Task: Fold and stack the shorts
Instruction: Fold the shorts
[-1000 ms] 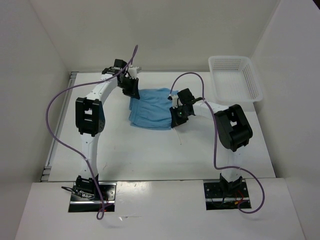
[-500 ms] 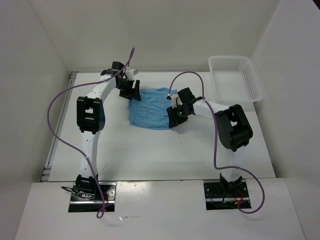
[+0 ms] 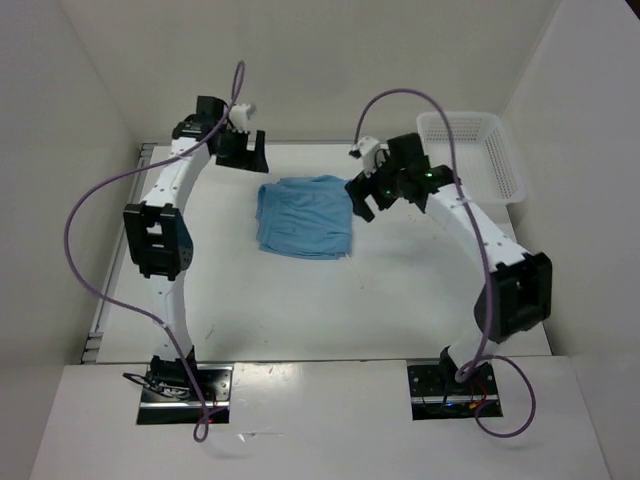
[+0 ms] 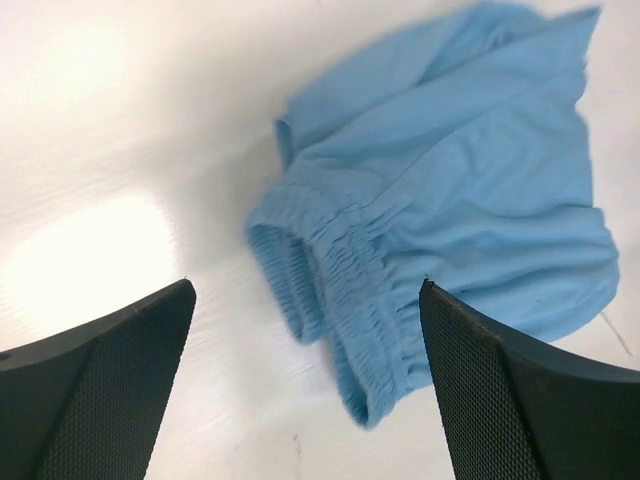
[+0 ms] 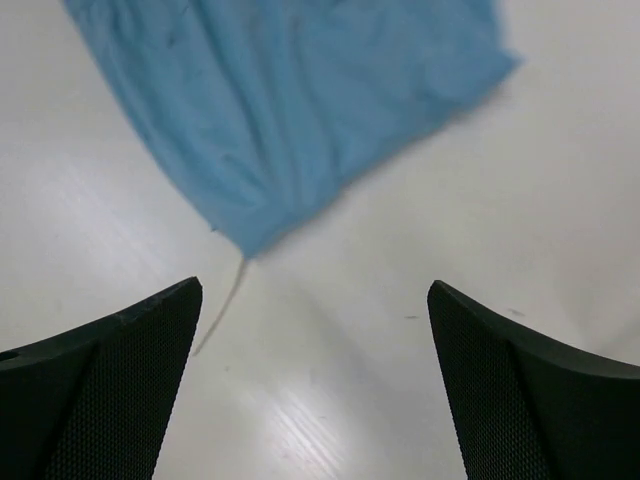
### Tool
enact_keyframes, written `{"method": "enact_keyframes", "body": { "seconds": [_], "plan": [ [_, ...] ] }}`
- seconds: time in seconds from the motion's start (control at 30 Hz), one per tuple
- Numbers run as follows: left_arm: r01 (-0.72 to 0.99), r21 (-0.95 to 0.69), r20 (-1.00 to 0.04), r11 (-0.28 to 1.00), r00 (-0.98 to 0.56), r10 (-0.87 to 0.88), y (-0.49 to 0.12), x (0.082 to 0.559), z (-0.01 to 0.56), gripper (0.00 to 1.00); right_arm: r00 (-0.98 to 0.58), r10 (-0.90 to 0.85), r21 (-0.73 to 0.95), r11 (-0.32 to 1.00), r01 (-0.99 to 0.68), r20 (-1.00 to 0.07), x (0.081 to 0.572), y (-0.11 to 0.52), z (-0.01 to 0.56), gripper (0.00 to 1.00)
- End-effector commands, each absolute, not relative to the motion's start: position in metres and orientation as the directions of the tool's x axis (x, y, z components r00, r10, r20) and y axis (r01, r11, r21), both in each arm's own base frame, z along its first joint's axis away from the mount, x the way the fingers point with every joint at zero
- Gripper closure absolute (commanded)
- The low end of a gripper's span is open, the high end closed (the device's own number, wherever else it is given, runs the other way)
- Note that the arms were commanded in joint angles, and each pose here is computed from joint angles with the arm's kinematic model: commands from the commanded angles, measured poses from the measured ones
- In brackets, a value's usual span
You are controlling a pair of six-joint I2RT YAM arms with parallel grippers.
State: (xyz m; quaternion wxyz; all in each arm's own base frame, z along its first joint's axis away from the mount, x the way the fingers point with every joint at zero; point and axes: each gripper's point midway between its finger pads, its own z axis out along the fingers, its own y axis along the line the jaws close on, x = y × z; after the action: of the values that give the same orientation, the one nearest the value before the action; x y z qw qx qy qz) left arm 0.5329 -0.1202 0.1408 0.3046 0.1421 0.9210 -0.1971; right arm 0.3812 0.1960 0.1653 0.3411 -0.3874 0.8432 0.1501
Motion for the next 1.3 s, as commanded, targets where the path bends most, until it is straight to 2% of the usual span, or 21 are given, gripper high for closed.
{"method": "enact_keyframes", "body": {
  "seconds": [0.0,0.07,0.13,0.2,0.23,0.3,0.33,0.37,0.47,0.57,0.73,0.9,1.03,1.27],
  "plan": [
    [0.350,-0.166,-0.787,0.922,-0.610,0.090,-0.077,0.535,0.242,0.01,-0.345,-0.490,-0.202,0.763,-0.614,-0.800,0.411,0.153,0.252,0.02],
    [0.279,-0.167,-0.767,0.946,-0.639,0.053,-0.043,0.523,0.231,0.01,-0.284,-0.406,-0.229,0.837,-0.497,-0.868,0.422,0.130,0.295,0.02],
    [0.235,-0.143,-0.802,0.961,-0.597,0.027,-0.017,0.510,0.250,0.01,-0.283,-0.354,-0.229,0.891,-0.392,-0.891,0.422,0.095,0.310,0.02],
    [0.160,-0.139,-0.798,0.977,-0.603,-0.015,0.017,0.492,0.245,0.01,-0.292,-0.379,-0.256,0.887,-0.384,-0.878,0.411,0.081,0.306,0.10],
    [0.152,-0.148,-0.798,0.977,-0.601,-0.027,0.023,0.485,0.245,0.01,-0.318,-0.408,-0.247,0.863,-0.441,-0.856,0.399,0.086,0.283,0.13],
    [0.106,-0.133,-0.826,0.985,-0.561,-0.051,0.046,0.471,0.259,0.01,-0.323,-0.452,-0.255,0.827,-0.501,-0.832,0.371,0.094,0.269,0.22],
    [0.079,-0.136,-0.809,0.988,-0.584,-0.065,0.053,0.461,0.244,0.01,-0.358,-0.476,-0.235,0.806,-0.544,-0.803,0.357,0.103,0.242,0.27],
    [0.052,-0.125,-0.830,0.991,-0.552,-0.076,0.066,0.452,0.256,0.01,-0.350,-0.488,-0.229,0.786,-0.574,-0.799,0.346,0.108,0.237,0.41],
    [-0.028,-0.111,-0.831,0.993,-0.545,-0.108,0.091,0.428,0.254,0.01,-0.372,-0.536,-0.173,0.715,-0.678,-0.758,0.321,0.122,0.199,0.63],
    [-0.079,-0.099,-0.843,0.992,-0.522,-0.126,0.109,0.413,0.261,0.01,-0.330,-0.658,-0.200,0.596,-0.778,-0.676,0.299,0.148,0.160,0.75],
    [-0.101,-0.136,-0.853,0.986,-0.494,-0.168,0.127,0.394,0.264,0.01,-0.216,-0.784,-0.319,0.464,-0.827,-0.582,0.300,0.171,0.111,0.82],
    [-0.122,-0.143,-0.852,0.982,-0.490,-0.185,0.137,0.388,0.263,0.01,-0.244,-0.833,-0.286,0.422,-0.860,-0.496,0.308,0.175,0.054,0.85],
    [-0.153,-0.138,-0.851,0.979,-0.486,-0.196,0.147,0.384,0.265,0.01,-0.230,-0.857,-0.284,0.388,-0.877,-0.461,0.309,0.179,0.035,0.88],
    [-0.197,-0.127,-0.839,0.972,-0.502,-0.211,0.161,0.388,0.258,0.01,-0.210,-0.895,-0.162,0.292,-0.943,-0.393,0.280,0.204,-0.006,0.89]
  ]
}}
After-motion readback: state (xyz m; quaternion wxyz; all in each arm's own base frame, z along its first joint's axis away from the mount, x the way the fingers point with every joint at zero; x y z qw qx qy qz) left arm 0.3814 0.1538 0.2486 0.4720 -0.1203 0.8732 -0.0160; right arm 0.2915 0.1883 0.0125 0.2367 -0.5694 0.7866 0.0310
